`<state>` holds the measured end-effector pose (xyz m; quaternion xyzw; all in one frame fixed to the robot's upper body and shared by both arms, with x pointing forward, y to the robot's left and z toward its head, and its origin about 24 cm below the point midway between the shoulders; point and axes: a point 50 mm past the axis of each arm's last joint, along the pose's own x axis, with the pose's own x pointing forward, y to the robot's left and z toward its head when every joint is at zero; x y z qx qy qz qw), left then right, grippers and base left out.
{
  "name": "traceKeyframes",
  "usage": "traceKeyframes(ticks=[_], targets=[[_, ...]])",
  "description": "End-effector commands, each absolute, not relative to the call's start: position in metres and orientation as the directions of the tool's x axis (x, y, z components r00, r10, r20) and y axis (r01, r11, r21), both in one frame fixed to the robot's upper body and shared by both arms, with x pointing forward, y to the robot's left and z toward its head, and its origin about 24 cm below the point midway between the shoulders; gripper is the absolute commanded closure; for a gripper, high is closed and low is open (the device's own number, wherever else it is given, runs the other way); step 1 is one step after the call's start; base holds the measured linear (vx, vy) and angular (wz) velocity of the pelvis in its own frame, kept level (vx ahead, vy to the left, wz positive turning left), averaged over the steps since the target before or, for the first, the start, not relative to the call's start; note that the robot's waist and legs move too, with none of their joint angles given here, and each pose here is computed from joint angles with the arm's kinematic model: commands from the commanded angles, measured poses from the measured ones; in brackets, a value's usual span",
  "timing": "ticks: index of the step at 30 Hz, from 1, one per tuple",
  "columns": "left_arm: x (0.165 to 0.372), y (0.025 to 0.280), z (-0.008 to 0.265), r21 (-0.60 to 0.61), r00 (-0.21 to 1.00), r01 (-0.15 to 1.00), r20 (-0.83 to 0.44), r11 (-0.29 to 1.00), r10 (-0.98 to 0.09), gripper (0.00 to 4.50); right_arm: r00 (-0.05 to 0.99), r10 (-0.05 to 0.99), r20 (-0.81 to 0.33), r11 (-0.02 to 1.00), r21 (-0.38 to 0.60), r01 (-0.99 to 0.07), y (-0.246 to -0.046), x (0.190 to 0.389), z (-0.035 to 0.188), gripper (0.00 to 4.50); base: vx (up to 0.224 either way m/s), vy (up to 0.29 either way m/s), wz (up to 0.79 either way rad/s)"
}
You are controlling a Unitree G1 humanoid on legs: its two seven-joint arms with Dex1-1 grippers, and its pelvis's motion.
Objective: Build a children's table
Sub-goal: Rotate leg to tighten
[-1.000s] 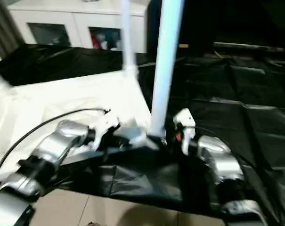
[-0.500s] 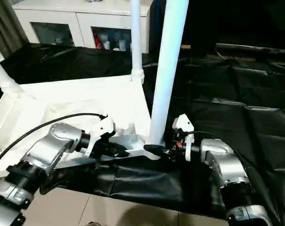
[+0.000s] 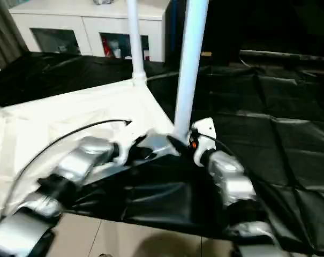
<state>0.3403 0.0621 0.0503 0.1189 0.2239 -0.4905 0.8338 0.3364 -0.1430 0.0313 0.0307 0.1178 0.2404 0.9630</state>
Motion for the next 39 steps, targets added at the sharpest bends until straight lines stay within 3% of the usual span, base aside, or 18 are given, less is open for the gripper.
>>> traceKeyframes(ticks=[1,3,4,5,10,15,25,27,36,38,39], targets=[[0.346,0.044,0.067,0.012,0.454,0.871,-0.402,0.492,-0.795,4.5,0.787,0.54,-0.298,0.841,0.16,-0.517,-0.111,0.326,0.009,1.78,0.0,0.0,0.0],[0.343,0.041,0.064,0.007,0.426,0.886,-0.406,0.463,-0.809,4.5,0.755,0.601,-0.262,0.799,0.177,-0.575,-0.099,0.325,0.013,1.78,0.0,0.0,0.0],[0.342,0.041,0.063,0.005,0.42,0.889,-0.407,0.458,-0.811,4.5,0.746,0.617,-0.252,0.787,0.182,-0.589,-0.098,0.325,0.014,1.22,0.0,0.0,0.0],[0.342,0.041,0.063,0.004,0.417,0.891,-0.407,0.454,-0.813,4.5,0.74,0.626,-0.246,0.78,0.185,-0.598,-0.097,0.325,0.015,1.08,0.0,0.0,0.0],[0.341,0.053,0.061,-0.005,0.373,0.911,-0.421,0.413,-0.827,4.5,0.697,0.682,-0.222,0.731,0.176,-0.659,-0.114,0.324,0.021,0.62,0.0,0.0,0.0],[0.326,0.073,0.061,-0.039,0.211,0.967,-0.442,0.253,-0.872,4.5,0.545,0.802,-0.244,0.587,0.153,-0.795,-0.15,0.312,0.032,0.62,0.0,0.0,0.0],[0.307,0.095,0.059,-0.118,0.035,0.987,-0.484,0.105,-0.874,4.5,0.321,0.888,-0.328,0.395,0.19,-0.899,-0.178,0.293,0.041,0.62,0.0,0.0,0.0],[0.306,0.097,0.059,-0.123,0.028,0.987,-0.487,0.101,-0.873,4.5,0.307,0.891,-0.335,0.384,0.194,-0.903,-0.179,0.292,0.041,0.62,0.0,0.0,0.0],[0.306,0.099,0.061,-0.107,0.056,0.987,-0.484,0.123,-0.873,4.5,0.264,0.916,-0.301,0.34,0.234,-0.911,-0.168,0.287,0.042,1.4,0.0,0.0,0.0],[0.308,0.098,0.061,-0.091,0.086,0.985,-0.477,0.146,-0.875,4.5,0.282,0.911,-0.3,0.355,0.229,-0.906,-0.166,0.287,0.039,1.58,0.0,0.0,0.0],[0.313,0.095,0.063,-0.062,0.139,0.98,-0.461,0.188,-0.876,4.5,0.34,0.889,-0.307,0.411,0.206,-0.888,-0.164,0.29,0.035,1.67,0.0,0.0,0.0]])
